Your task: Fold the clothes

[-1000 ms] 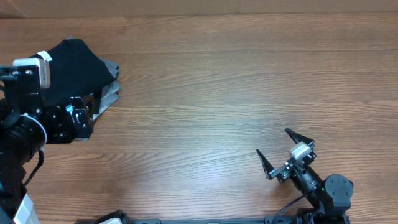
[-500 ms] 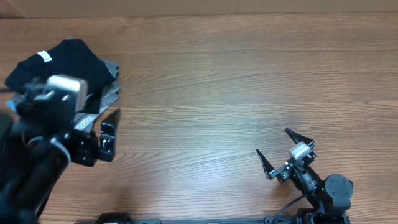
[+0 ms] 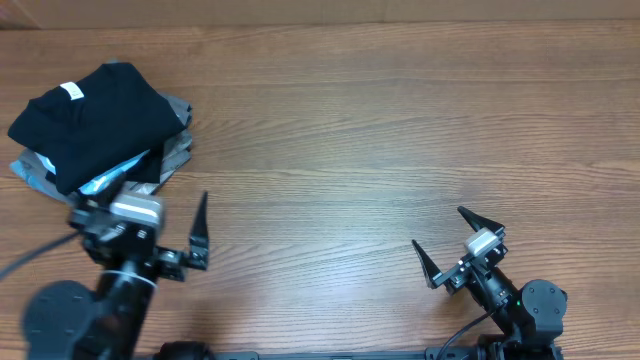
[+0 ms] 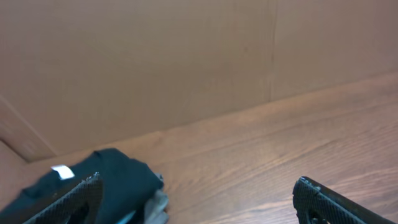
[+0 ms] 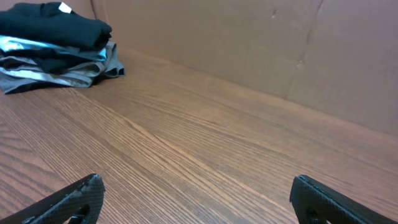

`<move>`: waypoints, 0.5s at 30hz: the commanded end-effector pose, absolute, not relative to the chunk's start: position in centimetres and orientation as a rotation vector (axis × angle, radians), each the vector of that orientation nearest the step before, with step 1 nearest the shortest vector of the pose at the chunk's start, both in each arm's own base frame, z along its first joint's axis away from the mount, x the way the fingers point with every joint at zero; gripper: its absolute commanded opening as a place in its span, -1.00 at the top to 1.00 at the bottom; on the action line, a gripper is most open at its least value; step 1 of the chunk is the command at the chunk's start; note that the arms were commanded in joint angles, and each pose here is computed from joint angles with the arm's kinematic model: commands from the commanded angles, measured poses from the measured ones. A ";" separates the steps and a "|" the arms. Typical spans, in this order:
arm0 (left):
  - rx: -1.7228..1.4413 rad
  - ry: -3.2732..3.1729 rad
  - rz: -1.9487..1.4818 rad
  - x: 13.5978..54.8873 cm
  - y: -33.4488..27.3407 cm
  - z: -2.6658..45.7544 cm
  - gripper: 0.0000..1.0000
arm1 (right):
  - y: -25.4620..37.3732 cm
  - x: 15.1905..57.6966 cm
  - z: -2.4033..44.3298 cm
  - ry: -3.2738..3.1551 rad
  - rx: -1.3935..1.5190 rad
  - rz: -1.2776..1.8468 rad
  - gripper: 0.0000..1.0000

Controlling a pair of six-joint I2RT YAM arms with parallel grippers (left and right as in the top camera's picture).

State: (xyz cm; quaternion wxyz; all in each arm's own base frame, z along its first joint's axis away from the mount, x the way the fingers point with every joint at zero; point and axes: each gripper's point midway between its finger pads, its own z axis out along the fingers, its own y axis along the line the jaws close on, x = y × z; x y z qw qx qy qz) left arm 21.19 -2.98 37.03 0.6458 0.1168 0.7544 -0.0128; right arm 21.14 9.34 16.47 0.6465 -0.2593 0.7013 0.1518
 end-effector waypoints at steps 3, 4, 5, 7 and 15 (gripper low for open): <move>0.270 1.716 -0.029 20.9 -3.0 29.7 -1.00 | 9.3 21.1 16.7 1.582 -0.590 0.339 -1.00; 0.270 1.709 -0.028 21.0 -3.0 28.9 -1.00 | 9.3 21.1 16.7 1.582 -0.589 0.339 -1.00; 0.270 1.695 -0.026 21.0 -3.0 27.9 -1.00 | 9.3 21.1 16.7 1.582 -0.589 0.339 -1.00; 0.265 1.649 -0.016 21.4 -3.0 25.8 -0.99 | 9.3 21.1 16.7 1.582 -0.589 0.339 -1.00; 0.265 1.583 -0.012 23.2 -3.1 20.3 -1.00 | 9.3 21.1 16.7 1.582 -0.589 0.339 -1.00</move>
